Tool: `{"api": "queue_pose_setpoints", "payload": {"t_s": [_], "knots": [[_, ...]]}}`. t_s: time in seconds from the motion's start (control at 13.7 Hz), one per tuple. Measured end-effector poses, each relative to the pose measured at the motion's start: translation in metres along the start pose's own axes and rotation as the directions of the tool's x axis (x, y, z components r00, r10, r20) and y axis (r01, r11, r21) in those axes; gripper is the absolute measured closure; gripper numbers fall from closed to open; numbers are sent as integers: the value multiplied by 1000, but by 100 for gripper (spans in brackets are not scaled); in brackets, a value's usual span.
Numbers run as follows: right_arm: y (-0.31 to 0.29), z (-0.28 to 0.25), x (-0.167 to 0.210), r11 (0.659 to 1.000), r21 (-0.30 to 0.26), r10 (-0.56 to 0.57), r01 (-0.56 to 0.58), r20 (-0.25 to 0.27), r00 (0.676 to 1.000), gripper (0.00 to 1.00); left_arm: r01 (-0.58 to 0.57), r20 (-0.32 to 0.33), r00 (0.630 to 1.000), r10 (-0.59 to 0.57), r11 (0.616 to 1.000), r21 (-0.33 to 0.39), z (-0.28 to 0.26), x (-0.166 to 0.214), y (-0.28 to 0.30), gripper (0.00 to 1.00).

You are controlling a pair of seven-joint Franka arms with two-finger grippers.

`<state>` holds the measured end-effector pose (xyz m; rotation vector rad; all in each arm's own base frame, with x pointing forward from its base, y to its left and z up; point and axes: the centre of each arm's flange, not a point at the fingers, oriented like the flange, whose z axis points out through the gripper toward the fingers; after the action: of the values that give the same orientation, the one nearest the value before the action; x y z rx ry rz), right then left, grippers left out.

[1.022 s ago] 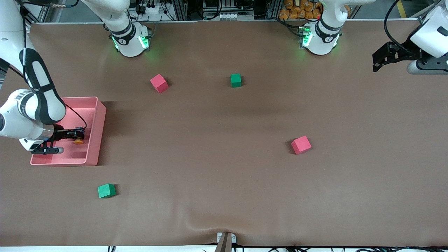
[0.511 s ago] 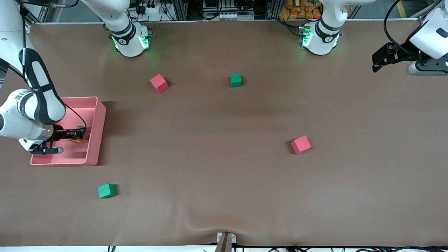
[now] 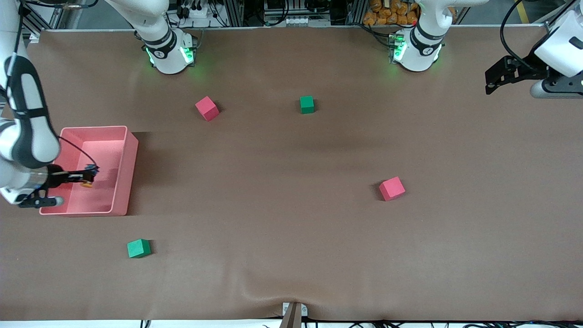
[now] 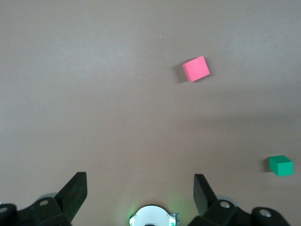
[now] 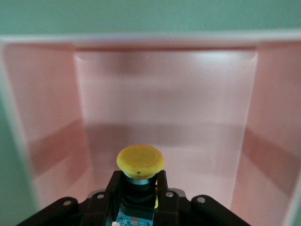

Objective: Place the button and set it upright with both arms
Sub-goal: 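Lift the button out of the tray and carry it toward table center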

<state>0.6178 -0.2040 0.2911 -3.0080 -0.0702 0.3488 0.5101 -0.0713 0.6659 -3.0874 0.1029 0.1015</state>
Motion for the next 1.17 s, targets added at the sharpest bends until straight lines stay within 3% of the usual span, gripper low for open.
{"api": "queue_pose_setpoints", "payload": {"t_s": [0.22, 0.51, 0.95, 1.17], "knots": [[-47, -62, 19, 1000, -12, -4, 4, -1, 1000, 67, 2, 0, 1000, -2, 1000, 0, 0, 0, -1, 0], [-183, -94, 46, 997, -37, 64, -64, -14, 998, 67, 11, 0, 1000, -11, 1000, -1, 0, 0, -6, 0], [-391, -40, 69, 976, 119, 187, -181, -42, 982, 67, 10, -1, 1000, -10, 1000, -1, 0, 0, -5, 0], [-484, 12, 75, 969, 167, 202, -184, -101, 974, 67, 10, -2, 1000, -10, 1000, -1, -1, 0, -5, 0]]}}
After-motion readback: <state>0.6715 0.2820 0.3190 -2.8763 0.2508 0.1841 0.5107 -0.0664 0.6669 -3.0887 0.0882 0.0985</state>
